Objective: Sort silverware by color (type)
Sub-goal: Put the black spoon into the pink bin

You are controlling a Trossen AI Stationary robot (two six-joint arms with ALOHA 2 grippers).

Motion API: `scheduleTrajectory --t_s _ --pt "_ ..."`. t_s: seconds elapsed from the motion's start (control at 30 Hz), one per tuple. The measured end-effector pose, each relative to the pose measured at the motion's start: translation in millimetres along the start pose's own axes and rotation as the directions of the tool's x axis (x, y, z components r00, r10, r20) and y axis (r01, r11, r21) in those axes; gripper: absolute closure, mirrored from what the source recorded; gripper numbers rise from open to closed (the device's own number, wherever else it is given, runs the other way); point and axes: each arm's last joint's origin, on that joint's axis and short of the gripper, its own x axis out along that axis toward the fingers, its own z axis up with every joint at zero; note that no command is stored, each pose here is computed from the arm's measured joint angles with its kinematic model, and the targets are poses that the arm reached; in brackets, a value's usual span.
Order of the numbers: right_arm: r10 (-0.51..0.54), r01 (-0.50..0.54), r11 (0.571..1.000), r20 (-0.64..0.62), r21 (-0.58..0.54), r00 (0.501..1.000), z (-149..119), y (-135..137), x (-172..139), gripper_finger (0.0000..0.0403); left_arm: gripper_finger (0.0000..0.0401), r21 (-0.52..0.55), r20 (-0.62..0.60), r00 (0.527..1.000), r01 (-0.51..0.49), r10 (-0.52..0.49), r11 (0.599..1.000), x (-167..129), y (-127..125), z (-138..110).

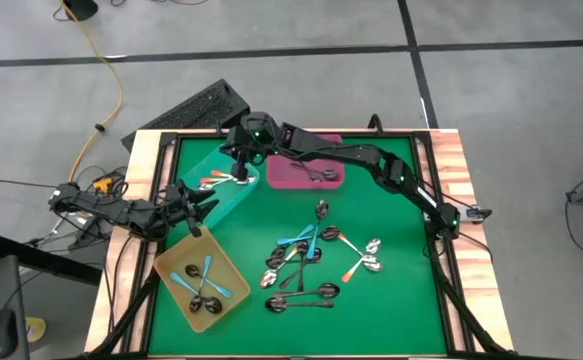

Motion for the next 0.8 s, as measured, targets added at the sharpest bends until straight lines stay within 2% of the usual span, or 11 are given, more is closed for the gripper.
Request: scheduleTrajectory --t_s 0.2,0.3,0.4,0.53,0.6,0.7,0.8 --pt "-0.005 0.005 1.0 -0.027 -0.02 1.0 11 -5 -16 0.0356 0.0243 0.007 0.001 1.0 -0.006 0.006 1.0 0 0 0" --pt "-0.006 0.002 0.998 -0.063 -0.063 0.998 16 -9 -26 0.0356 0.0243 -0.003 0.001 1.0 -0.006 0.006 1.0 0 0 0" --pt "-0.009 0.003 0.994 -0.051 -0.112 0.999 32 -9 -44 0.0356 0.0243 0.008 0.001 1.0 -0.007 0.007 1.0 0 0 0" --pt "-0.011 0.006 0.983 -0.026 -0.184 1.0 65 -7 -86 0.0356 0.0243 0.018 0.005 1.0 -0.02 0.019 1.0 0 1 0" --pt "-0.006 -0.004 0.979 -0.052 -0.201 0.999 78 -5 -112 0.0356 0.0243 0.019 0.004 1.0 -0.02 0.02 1.0 0 1 0" --pt "-0.005 -0.024 0.968 -0.113 -0.251 0.994 96 1 -159 0.0356 0.0243 0.019 0.004 1.0 -0.02 0.02 1.0 0 1 0" --pt "-0.039 -0.002 0.965 -0.151 -0.262 0.988 111 6 -210 0.0356 0.0243 0.037 0.004 1.0 -0.02 0.02 0.999 0 1 0"
